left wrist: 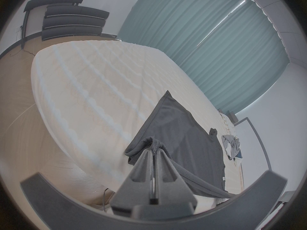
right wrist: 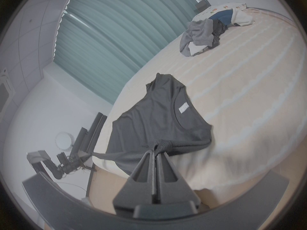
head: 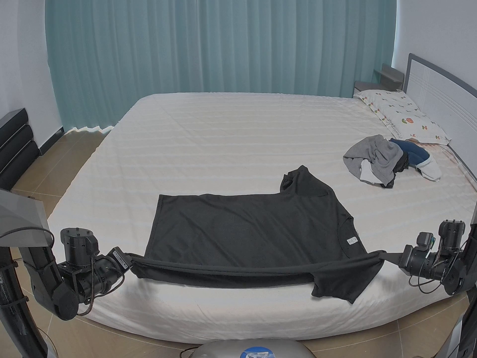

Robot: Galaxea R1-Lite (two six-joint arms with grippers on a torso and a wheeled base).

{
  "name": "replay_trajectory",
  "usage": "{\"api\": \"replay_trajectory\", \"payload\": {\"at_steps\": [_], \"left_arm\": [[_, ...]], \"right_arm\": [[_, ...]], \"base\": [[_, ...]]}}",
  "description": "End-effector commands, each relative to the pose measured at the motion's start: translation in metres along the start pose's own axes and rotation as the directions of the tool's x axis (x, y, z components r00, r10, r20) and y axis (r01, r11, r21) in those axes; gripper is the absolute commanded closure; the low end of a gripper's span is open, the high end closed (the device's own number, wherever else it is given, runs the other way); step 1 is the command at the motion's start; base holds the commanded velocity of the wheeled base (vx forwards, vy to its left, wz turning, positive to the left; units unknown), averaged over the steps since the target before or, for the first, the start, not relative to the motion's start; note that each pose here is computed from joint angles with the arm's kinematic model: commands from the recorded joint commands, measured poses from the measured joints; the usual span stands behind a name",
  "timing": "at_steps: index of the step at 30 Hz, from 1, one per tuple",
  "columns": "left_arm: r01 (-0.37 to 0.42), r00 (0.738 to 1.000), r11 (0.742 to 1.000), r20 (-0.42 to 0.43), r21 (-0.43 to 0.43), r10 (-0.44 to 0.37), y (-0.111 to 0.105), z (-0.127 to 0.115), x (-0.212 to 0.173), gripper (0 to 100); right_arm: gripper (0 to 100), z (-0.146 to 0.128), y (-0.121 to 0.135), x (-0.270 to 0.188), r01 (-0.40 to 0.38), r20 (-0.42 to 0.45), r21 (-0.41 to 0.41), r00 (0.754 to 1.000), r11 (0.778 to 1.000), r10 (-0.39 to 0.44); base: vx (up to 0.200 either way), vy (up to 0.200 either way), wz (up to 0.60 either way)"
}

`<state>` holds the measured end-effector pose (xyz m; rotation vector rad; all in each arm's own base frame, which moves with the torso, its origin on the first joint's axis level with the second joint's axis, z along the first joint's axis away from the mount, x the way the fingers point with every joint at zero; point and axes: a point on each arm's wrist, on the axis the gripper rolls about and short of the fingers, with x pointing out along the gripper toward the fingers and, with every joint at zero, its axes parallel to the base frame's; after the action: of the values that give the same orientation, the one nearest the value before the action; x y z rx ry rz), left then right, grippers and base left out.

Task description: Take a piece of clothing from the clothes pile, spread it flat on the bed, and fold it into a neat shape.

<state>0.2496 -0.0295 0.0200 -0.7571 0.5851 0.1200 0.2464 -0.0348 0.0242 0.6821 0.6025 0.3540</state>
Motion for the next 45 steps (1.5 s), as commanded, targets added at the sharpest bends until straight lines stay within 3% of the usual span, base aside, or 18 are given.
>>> {"api": "replay_trajectory", "payload": {"at_steps": [1,15,24,33,45], "left_arm": [[0.019,1.000,1.000,0.014,-0.009,-0.019,-0.004,0.004,0.006,100],[0.032,0.999,0.992,0.028,-0.121,-0.029,-0.007,0.010,0.046,100],[-0.003,1.000,0.987,-0.001,-0.163,0.002,-0.008,0.011,0.069,100],[-0.036,0.999,0.986,-0.029,-0.162,0.031,-0.008,0.011,0.085,100],[-0.019,1.000,0.986,-0.008,-0.163,0.018,-0.013,0.017,0.095,100]], "right_arm": [[100,0.012,0.005,0.011,-0.031,0.021,-0.008,0.999,0.999,0.031],[100,0.054,0.005,0.048,-0.008,-0.072,0.070,0.997,0.998,0.013],[100,0.076,0.008,0.072,0.019,-0.147,0.114,0.989,0.993,-0.003],[100,0.076,-0.004,0.097,0.053,-0.212,0.145,0.977,0.988,-0.021],[100,0.074,-0.018,0.113,0.065,-0.219,0.152,0.975,0.986,-0.030]], "base": [[0.000,0.000,0.00],[0.000,0.000,0.00],[0.000,0.000,0.00],[0.000,0.000,0.00],[0.000,0.000,0.00]]}}
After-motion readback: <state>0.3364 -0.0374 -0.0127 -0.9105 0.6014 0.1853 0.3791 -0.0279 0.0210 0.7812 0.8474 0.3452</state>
